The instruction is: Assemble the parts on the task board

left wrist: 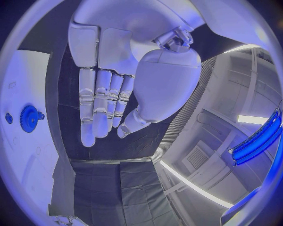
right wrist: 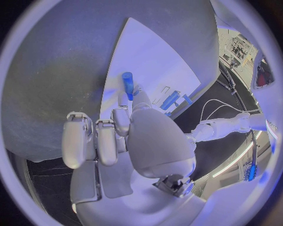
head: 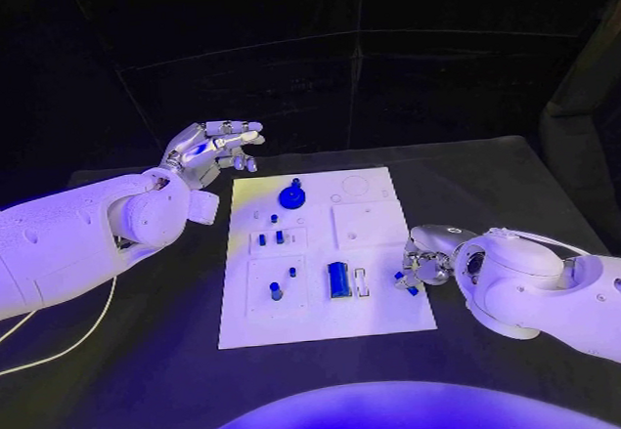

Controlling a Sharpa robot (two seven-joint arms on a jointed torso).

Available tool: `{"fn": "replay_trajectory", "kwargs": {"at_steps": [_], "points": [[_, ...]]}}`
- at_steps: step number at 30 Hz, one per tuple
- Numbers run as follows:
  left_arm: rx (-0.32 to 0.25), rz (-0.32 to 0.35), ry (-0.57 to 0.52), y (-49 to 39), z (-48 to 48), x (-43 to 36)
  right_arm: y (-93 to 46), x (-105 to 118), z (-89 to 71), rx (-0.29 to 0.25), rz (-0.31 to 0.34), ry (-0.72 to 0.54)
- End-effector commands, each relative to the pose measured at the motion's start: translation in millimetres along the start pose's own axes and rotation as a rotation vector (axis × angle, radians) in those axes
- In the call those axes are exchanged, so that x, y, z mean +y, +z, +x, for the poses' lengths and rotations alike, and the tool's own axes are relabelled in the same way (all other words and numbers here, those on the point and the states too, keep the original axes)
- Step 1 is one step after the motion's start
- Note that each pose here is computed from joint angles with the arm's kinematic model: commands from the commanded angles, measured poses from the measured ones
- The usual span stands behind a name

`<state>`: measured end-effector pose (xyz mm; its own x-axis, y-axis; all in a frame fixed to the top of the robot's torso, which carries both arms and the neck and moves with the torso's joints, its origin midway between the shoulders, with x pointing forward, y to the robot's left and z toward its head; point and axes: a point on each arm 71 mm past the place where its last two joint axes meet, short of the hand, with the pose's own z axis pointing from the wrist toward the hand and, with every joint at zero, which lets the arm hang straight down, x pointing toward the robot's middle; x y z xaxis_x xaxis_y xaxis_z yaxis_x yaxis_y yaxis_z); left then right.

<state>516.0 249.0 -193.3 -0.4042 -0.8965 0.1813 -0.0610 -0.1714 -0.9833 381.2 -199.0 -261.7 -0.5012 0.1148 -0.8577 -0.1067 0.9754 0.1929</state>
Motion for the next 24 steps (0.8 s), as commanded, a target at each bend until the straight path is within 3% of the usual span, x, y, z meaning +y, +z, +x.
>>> {"fn": "replay_trajectory", "kwargs": {"at_steps": [1,8,18,24], "points": [[0.018,0.004,-0.003,0.1,1.4,-1.2,0.6,-4,13.0,0.059,0.023,-0.049],[0.018,0.004,-0.003,0.0,1.3,-1.2,-2.9,-3,10.7,0.027,0.028,0.007],[0.020,0.002,-0.004,0.3,1.8,-0.9,-14.9,0,5.1,-0.029,0.015,0.229],[0.020,0.002,-0.004,0.3,1.7,-0.9,-17.6,4,4.8,-0.027,0.008,0.321]]}}
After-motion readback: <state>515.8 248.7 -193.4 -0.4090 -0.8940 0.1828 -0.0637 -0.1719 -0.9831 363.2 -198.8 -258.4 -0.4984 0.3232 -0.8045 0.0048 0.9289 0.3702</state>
